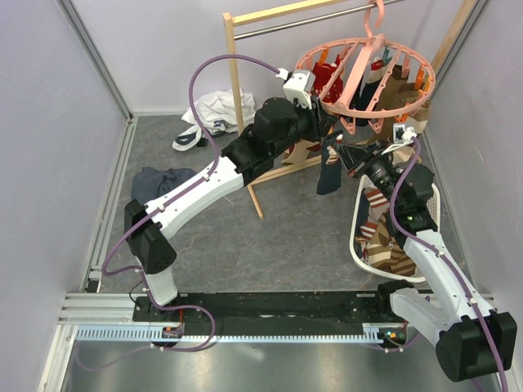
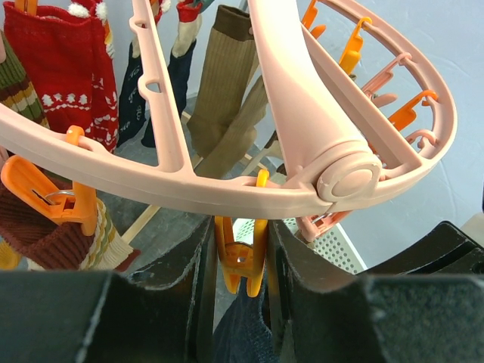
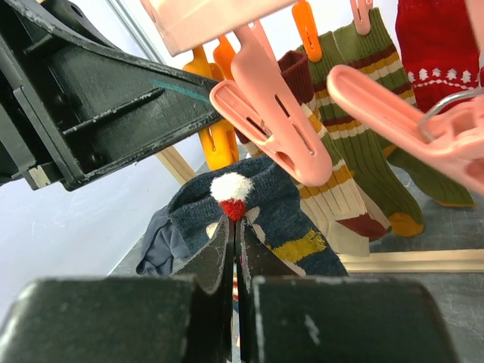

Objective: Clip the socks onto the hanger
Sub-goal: Clamp the sock onto the hanger.

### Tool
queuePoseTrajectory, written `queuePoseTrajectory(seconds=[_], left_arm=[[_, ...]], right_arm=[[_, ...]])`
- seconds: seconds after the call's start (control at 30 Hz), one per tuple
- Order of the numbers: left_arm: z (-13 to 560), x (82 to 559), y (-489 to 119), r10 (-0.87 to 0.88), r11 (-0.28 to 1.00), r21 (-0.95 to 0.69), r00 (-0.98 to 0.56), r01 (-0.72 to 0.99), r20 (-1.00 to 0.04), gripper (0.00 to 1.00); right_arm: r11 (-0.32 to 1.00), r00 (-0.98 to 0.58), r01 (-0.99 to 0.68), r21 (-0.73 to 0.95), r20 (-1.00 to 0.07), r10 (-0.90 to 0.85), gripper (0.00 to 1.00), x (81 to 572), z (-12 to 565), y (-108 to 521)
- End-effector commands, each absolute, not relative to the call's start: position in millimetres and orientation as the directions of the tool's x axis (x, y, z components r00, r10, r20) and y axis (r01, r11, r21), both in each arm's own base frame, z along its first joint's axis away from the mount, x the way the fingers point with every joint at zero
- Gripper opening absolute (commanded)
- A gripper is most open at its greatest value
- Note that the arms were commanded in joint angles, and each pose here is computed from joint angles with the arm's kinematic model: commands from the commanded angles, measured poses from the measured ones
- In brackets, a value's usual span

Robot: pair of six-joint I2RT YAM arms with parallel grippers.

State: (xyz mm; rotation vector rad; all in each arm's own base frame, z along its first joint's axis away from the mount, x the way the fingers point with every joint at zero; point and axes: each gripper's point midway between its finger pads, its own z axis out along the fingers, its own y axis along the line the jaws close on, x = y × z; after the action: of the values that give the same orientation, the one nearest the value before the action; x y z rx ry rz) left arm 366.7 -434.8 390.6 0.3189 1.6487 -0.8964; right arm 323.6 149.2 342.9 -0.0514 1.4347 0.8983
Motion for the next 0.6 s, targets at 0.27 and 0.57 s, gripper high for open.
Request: queuePoseTrajectory(seconds=[0.27,0.57], left_arm=[[431.2,351.4,-423.4,-0.315,0.628,-0.409,-0.265,0.662,-0.911,0.02],[437.9,349.0,-421.7,-0.327,0.62,-0.415,-0.262,0.666,-0.908,0.02]], right_arm=[[0.666,-0.052,-0.596,0.449,-0.849,0.525,0.0,316.4,370.2,148.8],[0.655,-0.067,-0.603,0.455,-0.847,0.527,0.0,311.8,366.6,150.7]])
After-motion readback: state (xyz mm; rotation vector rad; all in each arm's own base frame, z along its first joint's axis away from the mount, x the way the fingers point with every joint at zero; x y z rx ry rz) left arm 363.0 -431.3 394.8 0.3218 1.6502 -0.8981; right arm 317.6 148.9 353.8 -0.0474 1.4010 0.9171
